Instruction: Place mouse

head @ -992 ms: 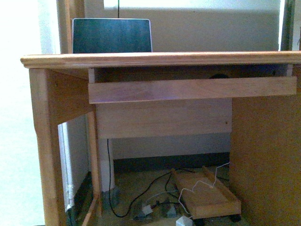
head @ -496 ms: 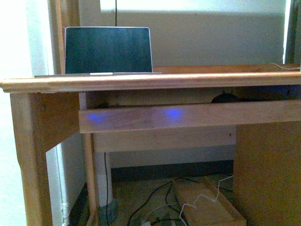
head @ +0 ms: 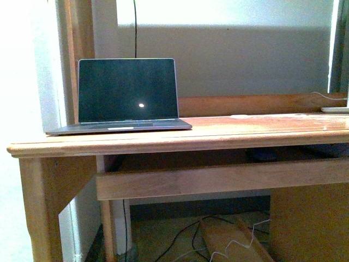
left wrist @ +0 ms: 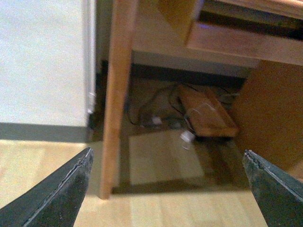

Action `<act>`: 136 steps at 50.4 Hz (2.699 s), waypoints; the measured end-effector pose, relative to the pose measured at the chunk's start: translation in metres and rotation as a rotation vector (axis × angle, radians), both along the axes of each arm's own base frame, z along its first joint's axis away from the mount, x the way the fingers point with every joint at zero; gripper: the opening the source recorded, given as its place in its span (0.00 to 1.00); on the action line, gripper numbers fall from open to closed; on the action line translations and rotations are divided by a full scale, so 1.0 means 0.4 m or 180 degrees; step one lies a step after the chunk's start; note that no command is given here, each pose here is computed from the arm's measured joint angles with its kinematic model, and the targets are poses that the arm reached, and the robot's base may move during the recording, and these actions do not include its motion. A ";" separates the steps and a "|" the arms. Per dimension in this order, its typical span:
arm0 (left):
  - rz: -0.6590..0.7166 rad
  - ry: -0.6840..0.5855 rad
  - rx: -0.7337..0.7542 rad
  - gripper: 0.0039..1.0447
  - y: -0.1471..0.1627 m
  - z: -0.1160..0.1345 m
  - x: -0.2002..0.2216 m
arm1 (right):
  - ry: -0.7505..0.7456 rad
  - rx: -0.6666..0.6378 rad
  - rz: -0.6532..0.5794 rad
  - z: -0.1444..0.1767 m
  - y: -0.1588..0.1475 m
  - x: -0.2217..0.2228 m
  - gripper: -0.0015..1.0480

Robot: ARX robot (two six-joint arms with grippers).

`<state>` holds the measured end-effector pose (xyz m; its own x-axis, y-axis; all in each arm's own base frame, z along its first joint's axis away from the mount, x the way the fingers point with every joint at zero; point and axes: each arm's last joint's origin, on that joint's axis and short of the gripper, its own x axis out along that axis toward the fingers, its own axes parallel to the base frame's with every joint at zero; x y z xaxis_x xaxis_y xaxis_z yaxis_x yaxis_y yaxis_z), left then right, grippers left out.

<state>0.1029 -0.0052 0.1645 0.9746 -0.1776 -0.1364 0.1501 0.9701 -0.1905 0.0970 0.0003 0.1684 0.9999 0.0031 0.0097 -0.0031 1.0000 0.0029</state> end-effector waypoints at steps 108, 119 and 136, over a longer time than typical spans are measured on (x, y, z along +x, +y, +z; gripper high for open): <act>-0.2004 -0.1274 0.4140 0.93 -0.243 -0.027 0.830 | 0.0000 0.0000 -0.0002 0.000 0.000 0.000 0.93; -0.2375 -0.0678 0.3500 0.93 -0.255 0.010 0.715 | 0.0000 0.0000 -0.0004 0.000 0.000 0.000 0.93; -0.2416 -0.0311 0.1882 0.93 -0.272 0.060 0.495 | 0.0000 0.0000 -0.0002 0.000 0.000 0.000 0.93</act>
